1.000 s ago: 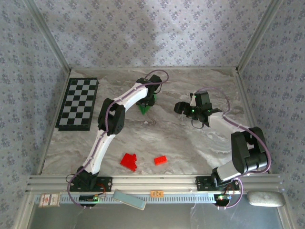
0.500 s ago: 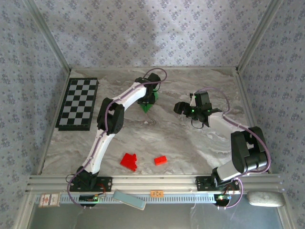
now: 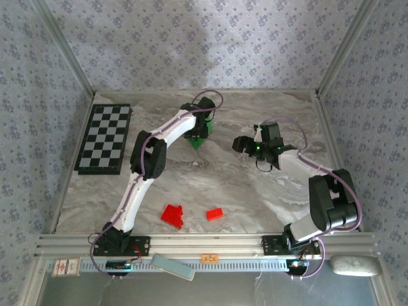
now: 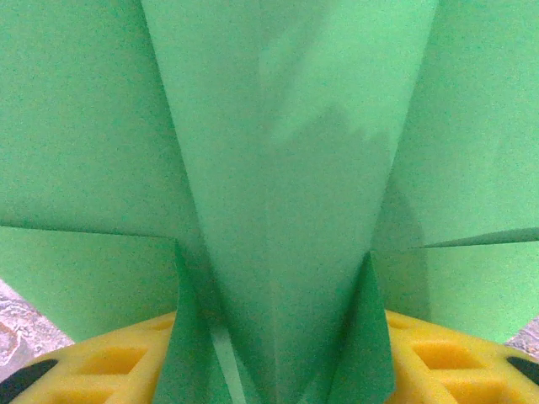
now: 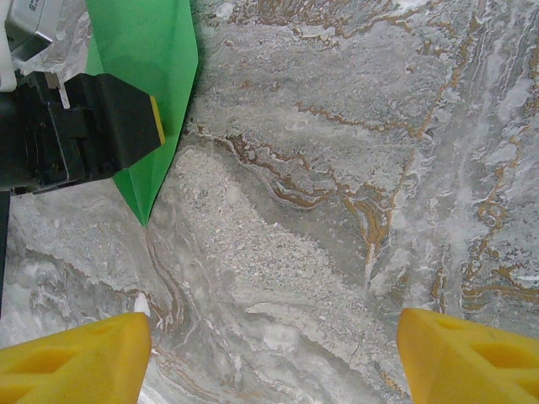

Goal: Fold a paper plane with a square sheet of paper (pick it up from the middle)
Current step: Move the paper plane to the top-center of the table.

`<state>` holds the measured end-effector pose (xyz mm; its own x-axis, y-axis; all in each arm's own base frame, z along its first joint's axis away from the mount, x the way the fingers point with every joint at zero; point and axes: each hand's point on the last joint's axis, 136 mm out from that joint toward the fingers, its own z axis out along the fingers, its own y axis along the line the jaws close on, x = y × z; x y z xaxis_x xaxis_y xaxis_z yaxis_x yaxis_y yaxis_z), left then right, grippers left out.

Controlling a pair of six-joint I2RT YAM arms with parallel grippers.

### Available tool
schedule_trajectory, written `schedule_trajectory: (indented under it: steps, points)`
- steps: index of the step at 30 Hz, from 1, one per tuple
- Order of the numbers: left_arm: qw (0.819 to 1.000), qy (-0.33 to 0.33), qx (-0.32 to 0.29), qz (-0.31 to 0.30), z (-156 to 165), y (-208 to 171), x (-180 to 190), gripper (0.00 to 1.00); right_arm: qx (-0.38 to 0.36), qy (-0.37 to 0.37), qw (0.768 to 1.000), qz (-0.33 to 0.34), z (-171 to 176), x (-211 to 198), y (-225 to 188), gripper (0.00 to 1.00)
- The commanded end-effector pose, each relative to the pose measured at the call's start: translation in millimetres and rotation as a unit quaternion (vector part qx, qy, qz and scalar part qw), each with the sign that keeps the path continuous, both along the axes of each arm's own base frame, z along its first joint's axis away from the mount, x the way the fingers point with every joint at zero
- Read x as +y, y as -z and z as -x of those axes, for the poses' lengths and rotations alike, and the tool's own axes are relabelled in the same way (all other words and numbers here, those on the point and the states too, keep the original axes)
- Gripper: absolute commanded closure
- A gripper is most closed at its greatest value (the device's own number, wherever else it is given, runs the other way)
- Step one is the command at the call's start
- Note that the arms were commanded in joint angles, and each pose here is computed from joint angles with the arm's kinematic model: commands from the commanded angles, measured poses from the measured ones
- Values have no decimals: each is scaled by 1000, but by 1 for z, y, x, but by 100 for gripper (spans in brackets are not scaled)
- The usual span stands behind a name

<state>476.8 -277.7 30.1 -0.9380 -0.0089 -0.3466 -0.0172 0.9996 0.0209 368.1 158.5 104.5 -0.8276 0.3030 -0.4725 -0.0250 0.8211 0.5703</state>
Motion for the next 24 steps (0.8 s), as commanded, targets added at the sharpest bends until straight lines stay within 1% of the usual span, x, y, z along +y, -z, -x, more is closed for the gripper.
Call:
schedule_trajectory:
  steps: [1,4,7,18,21,24]
  points:
    - [1000,9,18,8,6,-3,-3,48,12,1,1000,-3,3,1,5,21]
    - [1000,6,-5,22,1,-27,-6,48,10,1,1000,-3,2,1,5,21]
    - [999,1,-18,28,0,-42,-6,47,10,1,1000,-3,2,2,4,21]
    - [999,-2,-38,29,0,-64,-5,46,11,1,1000,-2,1,2,3,22]
    - [998,-2,-47,32,0,-74,-4,46,11,0,1000,-1,1,2,3,21]
    - [997,-3,-64,32,1,-93,-2,45,5,0,1000,1,0,2,-3,21]
